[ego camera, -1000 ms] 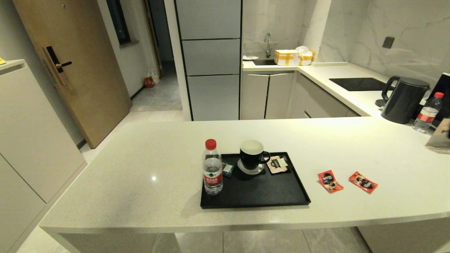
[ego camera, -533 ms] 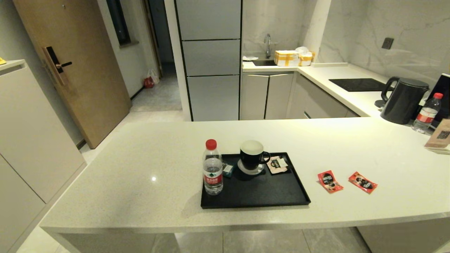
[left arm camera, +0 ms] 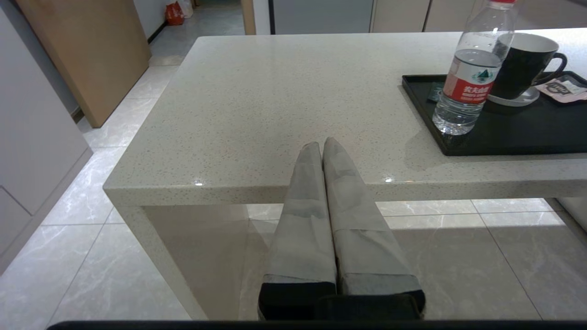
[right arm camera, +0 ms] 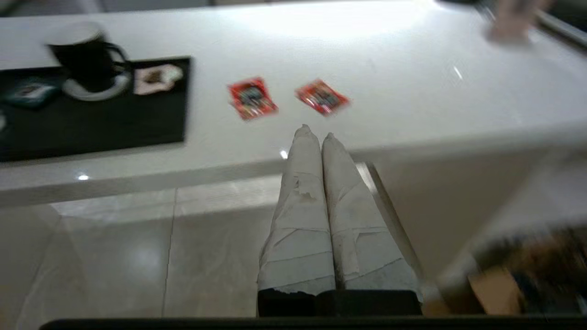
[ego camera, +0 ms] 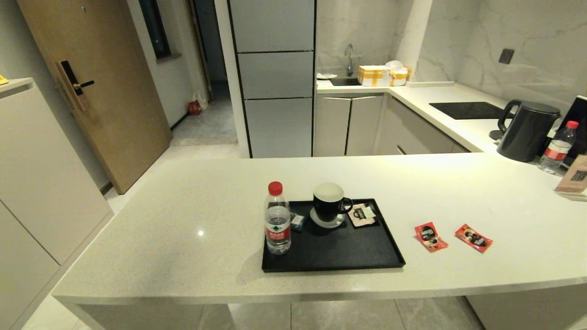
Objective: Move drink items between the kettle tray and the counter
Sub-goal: Return the tea bag to its original position
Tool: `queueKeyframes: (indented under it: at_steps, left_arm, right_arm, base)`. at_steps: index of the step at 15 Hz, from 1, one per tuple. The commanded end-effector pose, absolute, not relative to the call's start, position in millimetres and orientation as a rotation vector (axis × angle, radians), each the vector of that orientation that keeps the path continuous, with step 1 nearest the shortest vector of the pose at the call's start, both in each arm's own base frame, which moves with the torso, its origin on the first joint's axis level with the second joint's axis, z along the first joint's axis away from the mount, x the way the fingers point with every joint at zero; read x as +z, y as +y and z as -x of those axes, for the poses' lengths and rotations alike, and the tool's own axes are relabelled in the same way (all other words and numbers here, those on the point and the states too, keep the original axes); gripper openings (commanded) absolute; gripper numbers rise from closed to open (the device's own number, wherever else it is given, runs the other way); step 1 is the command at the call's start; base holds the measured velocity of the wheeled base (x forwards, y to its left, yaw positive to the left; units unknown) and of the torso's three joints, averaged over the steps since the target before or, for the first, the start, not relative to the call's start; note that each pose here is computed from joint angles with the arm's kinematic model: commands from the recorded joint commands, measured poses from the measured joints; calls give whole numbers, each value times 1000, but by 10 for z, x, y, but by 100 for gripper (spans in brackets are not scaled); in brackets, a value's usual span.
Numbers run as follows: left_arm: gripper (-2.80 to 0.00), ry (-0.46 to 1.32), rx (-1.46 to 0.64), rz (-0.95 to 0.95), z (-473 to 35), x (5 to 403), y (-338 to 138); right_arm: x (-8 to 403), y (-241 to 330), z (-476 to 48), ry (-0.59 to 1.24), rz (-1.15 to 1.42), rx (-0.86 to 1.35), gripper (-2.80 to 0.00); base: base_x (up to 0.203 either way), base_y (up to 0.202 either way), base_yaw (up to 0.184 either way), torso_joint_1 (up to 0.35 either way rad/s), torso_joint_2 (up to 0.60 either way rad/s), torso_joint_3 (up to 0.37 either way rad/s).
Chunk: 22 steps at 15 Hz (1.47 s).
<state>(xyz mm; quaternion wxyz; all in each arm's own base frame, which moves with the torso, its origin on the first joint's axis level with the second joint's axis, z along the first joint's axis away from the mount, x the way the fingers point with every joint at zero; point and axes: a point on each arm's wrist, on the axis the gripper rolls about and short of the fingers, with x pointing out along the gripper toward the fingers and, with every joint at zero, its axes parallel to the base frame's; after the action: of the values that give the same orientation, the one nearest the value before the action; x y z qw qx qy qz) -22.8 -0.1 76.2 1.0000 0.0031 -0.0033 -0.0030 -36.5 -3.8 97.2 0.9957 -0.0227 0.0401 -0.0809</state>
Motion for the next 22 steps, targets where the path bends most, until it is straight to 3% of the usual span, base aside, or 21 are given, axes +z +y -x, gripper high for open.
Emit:
queueKeyframes:
  at_steps: [1, 3, 22]
  left_arm:
    - [-280, -6, -6, -6, 227, 758, -1]
    - [-280, -6, -6, -6, 227, 759, -1]
    - [-280, -8, -6, -6, 228, 763, -1]
  right_arm:
    - [785, -16, 226, -30, 80, -73, -280]
    - [761, 3, 228, -7, 112, 14, -280]
    - [756, 1, 229, -3, 51, 6, -280]
  base:
    - [0, 0, 0, 0, 0, 0]
    - [0, 0, 0, 0, 0, 0]
    - [0, 0, 0, 0, 0, 0]
